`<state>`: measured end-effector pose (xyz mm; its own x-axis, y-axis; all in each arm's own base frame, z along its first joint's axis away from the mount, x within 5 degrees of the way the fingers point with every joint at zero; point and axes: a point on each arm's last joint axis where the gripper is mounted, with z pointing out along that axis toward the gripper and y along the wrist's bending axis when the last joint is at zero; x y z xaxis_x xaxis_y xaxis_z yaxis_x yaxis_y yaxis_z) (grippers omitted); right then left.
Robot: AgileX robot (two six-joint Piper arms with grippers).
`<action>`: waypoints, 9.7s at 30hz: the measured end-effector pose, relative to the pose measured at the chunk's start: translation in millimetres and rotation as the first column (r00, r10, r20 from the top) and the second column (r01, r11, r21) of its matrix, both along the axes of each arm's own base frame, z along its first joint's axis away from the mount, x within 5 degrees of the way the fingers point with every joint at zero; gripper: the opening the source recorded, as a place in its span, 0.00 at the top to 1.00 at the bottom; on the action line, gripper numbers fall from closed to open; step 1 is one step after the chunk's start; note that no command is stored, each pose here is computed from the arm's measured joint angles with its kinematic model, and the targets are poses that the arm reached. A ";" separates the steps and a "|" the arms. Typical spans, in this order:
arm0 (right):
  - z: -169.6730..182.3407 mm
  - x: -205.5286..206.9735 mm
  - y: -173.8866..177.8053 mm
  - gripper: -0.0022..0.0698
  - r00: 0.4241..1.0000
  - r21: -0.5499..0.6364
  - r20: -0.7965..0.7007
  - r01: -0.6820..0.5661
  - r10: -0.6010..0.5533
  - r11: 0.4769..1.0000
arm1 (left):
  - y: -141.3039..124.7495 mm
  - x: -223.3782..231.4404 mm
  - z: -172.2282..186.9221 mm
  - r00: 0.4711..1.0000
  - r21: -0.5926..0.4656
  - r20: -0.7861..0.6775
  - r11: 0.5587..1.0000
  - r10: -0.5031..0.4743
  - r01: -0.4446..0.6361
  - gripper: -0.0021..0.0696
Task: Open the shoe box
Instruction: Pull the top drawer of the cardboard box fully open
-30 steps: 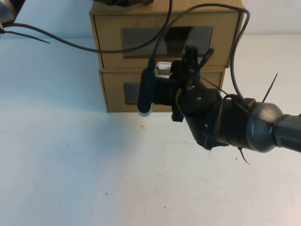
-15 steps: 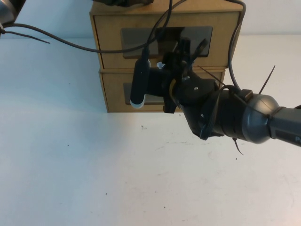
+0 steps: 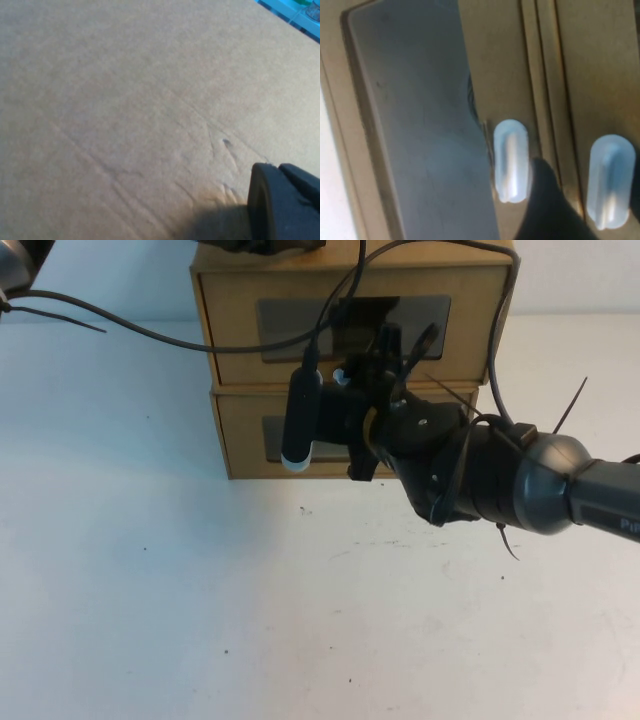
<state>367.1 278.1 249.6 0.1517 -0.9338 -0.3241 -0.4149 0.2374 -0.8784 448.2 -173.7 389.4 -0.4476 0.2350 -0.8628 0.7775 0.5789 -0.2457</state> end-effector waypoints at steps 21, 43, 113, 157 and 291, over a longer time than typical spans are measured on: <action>2.5 1.6 1.2 0.81 0.999 -0.028 0.041 0.032 -0.031 0.999 | -0.5 0.7 -3.5 1.000 0.026 -0.005 1.000 -0.005 0.005 0.98; -11.8 -71.9 8.9 0.81 0.997 -0.141 0.043 0.062 -0.056 0.988 | 7.2 9.9 -15.4 0.993 -0.076 -0.115 0.997 -0.032 0.023 0.98; 38.9 -211.2 16.0 0.57 0.997 0.104 -0.018 -0.067 0.069 0.992 | 34.0 -42.1 65.5 0.999 -0.071 0.050 0.997 -0.016 0.019 0.98; 180.2 -275.0 -151.8 0.98 0.972 0.705 0.081 -0.213 0.221 0.676 | 137.4 -395.4 165.4 0.807 0.147 0.518 0.899 0.285 -0.412 0.98; 79.4 -298.5 -253.9 0.99 0.986 0.981 -0.163 0.164 -0.021 0.103 | 167.5 -396.5 -220.2 0.672 0.106 0.384 0.693 0.633 -0.713 0.98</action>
